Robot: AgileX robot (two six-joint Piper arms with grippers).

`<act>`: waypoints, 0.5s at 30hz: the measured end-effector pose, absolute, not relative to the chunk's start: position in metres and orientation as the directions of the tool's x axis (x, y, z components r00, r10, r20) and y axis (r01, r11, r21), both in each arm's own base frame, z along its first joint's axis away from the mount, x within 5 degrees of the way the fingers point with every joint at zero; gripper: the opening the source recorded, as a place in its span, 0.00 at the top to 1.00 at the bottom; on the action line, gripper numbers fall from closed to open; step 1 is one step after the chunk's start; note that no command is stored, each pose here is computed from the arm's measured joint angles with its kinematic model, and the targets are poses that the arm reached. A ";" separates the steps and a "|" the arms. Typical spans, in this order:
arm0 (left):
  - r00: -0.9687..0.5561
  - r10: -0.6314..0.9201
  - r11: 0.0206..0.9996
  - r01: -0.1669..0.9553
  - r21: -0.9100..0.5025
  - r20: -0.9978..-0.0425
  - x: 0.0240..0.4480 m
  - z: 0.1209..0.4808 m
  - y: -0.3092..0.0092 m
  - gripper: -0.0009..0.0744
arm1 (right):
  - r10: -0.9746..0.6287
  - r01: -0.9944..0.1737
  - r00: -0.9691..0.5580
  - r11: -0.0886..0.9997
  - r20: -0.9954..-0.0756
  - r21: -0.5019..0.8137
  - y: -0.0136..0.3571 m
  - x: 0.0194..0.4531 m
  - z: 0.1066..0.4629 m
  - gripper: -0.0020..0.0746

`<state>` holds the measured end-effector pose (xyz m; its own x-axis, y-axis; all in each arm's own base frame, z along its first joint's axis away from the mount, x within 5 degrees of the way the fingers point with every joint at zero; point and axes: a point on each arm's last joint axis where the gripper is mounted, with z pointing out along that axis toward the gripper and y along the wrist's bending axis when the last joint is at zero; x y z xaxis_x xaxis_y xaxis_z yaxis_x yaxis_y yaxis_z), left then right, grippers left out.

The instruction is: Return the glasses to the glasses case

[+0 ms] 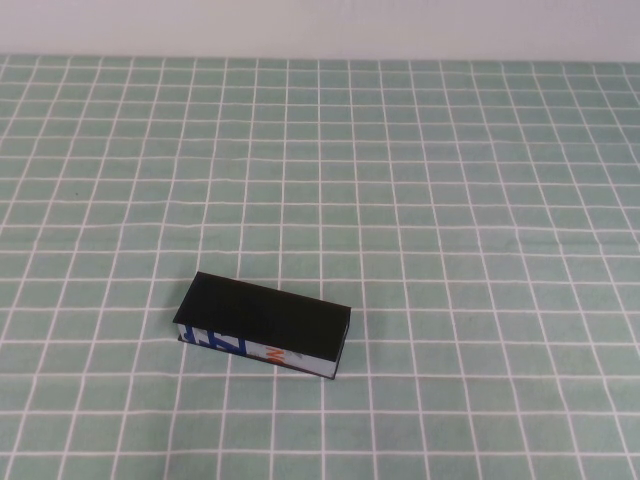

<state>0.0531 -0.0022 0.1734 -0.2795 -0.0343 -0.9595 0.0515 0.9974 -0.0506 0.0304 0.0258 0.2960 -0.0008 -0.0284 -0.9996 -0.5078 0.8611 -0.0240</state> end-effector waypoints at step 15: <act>-0.281 -0.029 0.998 0.052 -0.045 -0.959 0.053 0.173 -0.002 0.99 | 0.004 -0.140 0.076 0.990 -0.997 -0.007 0.013 0.022 0.299 0.99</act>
<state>0.0531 -0.0022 0.1733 -0.2805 -0.0286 -0.9594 0.0521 0.9976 -0.0450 0.0225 0.0129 0.2986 0.0761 0.0038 -0.9971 -0.1402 0.9901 -0.0069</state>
